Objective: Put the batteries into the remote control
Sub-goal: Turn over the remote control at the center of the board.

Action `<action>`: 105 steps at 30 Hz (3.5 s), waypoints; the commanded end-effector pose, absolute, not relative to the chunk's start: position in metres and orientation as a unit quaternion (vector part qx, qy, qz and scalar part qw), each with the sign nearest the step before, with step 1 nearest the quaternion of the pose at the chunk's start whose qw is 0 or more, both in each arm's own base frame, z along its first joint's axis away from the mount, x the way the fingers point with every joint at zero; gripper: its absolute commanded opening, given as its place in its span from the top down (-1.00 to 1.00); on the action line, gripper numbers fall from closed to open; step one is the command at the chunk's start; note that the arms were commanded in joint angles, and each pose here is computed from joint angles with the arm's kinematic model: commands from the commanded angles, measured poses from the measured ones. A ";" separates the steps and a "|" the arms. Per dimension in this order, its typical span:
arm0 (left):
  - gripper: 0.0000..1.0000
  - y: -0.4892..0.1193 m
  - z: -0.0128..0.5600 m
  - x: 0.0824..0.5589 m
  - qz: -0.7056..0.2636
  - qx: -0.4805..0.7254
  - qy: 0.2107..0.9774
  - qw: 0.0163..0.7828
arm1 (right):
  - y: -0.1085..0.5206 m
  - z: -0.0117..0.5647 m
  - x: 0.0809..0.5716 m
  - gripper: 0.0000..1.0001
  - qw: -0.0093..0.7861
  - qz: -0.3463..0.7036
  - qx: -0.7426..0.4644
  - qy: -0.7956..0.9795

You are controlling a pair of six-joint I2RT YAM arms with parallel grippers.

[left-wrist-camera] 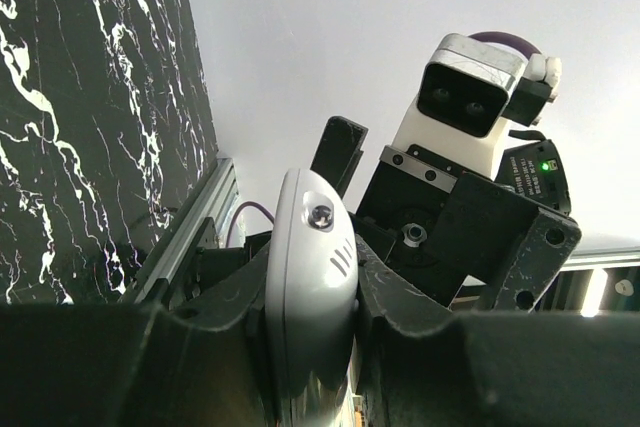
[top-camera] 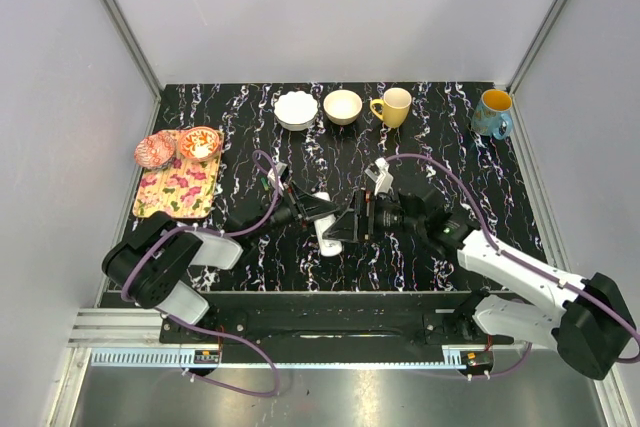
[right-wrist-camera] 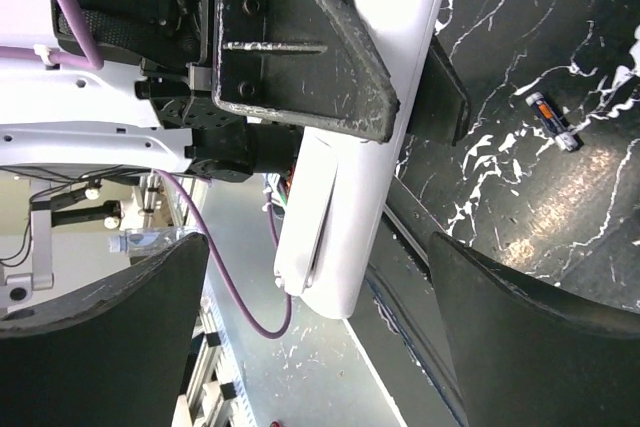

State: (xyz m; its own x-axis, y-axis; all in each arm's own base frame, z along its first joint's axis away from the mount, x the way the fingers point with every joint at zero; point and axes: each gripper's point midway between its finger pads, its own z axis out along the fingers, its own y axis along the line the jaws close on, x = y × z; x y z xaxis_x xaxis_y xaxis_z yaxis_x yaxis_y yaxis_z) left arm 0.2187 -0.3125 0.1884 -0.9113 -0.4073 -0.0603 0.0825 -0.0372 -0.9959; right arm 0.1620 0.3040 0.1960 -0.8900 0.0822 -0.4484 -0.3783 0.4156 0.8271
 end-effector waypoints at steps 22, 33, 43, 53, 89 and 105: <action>1.00 -0.302 0.280 0.194 -0.792 -0.007 0.551 0.261 | 0.323 0.192 0.166 -0.27 0.167 0.613 -0.079 0.768; 1.00 -0.303 0.282 0.193 -0.793 -0.007 0.549 0.264 | 0.328 0.191 0.167 -0.14 0.155 0.622 -0.077 0.763; 1.00 -0.301 0.282 0.192 -0.793 -0.007 0.548 0.266 | 0.330 0.182 0.167 1.00 0.132 0.619 -0.070 0.771; 0.24 -0.302 0.272 0.199 -0.781 -0.021 0.563 0.269 | 0.319 0.205 0.163 1.00 0.175 0.595 -0.104 0.778; -0.98 -0.165 0.177 0.238 -0.369 -0.151 0.809 0.432 | 0.052 0.070 0.379 1.00 0.194 -0.438 -0.024 0.877; -0.98 -0.183 0.163 0.232 -0.407 -0.137 0.811 0.397 | 0.078 0.016 0.357 0.61 0.106 -0.329 -0.054 0.937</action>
State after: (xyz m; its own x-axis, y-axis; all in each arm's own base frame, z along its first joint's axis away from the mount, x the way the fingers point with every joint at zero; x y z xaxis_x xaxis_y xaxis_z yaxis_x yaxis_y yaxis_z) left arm 0.2323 -0.1717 0.1563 -0.6335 -0.5543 -0.5399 0.0497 0.6671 -0.7433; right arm 0.3656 0.0701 0.0229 -0.9645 -0.1767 -0.1962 0.0065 0.7271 -0.6865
